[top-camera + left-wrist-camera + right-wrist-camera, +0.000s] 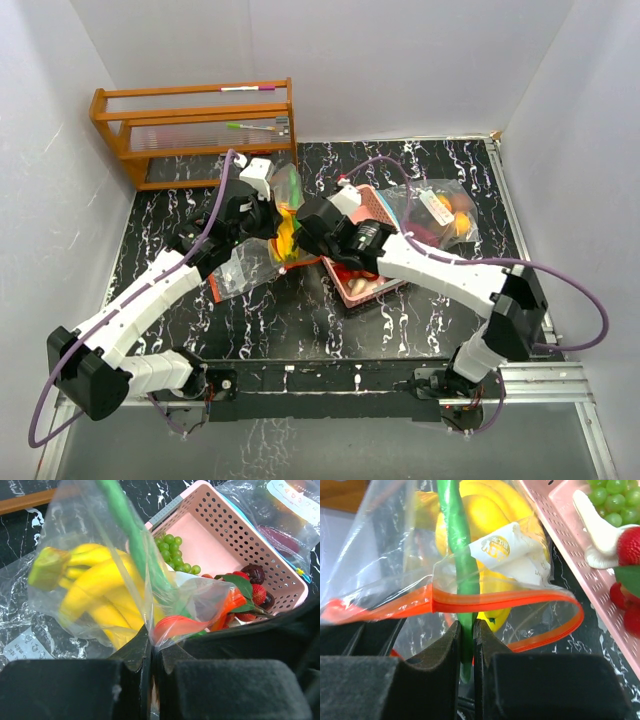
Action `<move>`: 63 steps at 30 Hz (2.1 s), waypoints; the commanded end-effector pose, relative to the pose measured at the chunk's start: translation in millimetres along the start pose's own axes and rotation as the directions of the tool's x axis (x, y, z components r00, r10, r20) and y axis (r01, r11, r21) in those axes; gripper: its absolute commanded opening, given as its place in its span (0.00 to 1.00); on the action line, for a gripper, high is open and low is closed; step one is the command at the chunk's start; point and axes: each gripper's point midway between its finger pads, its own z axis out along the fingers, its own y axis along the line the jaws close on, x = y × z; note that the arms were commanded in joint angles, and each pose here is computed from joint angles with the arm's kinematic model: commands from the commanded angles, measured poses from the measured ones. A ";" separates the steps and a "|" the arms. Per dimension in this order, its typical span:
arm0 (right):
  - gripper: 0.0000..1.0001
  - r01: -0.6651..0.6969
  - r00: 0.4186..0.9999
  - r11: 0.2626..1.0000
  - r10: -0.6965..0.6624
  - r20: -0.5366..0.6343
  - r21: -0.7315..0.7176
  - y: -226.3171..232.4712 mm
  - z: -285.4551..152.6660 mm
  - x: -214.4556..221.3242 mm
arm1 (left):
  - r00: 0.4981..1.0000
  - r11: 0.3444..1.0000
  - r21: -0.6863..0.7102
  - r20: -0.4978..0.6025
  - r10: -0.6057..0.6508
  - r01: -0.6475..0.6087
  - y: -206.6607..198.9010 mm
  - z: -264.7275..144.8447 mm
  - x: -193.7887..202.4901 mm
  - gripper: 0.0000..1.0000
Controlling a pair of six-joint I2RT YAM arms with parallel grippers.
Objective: Place the food in the zip-top bag and seal the zipper
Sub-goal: Place the fake vegetable in the zipper food storage bag.
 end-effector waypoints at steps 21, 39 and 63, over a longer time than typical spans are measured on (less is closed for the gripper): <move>0.72 0.247 0.969 0.931 -0.238 0.066 -0.269 61.4 -5.9 5.4 | 1.000 0.999 0.028 -0.008 0.018 -0.017 -8.2 -2.5 5.2 0.00; 0.36 0.323 0.937 0.890 -0.349 -0.027 -0.323 21.1 -39.5 37.4 | 0.997 0.998 -0.013 -0.051 0.053 -0.054 -1.6 11.3 7.8 0.00; 0.17 0.290 0.938 0.854 -0.343 -0.047 -0.433 43.9 6.4 74.0 | 1.000 0.995 0.100 0.018 -0.016 0.015 -27.5 -17.7 -21.5 0.00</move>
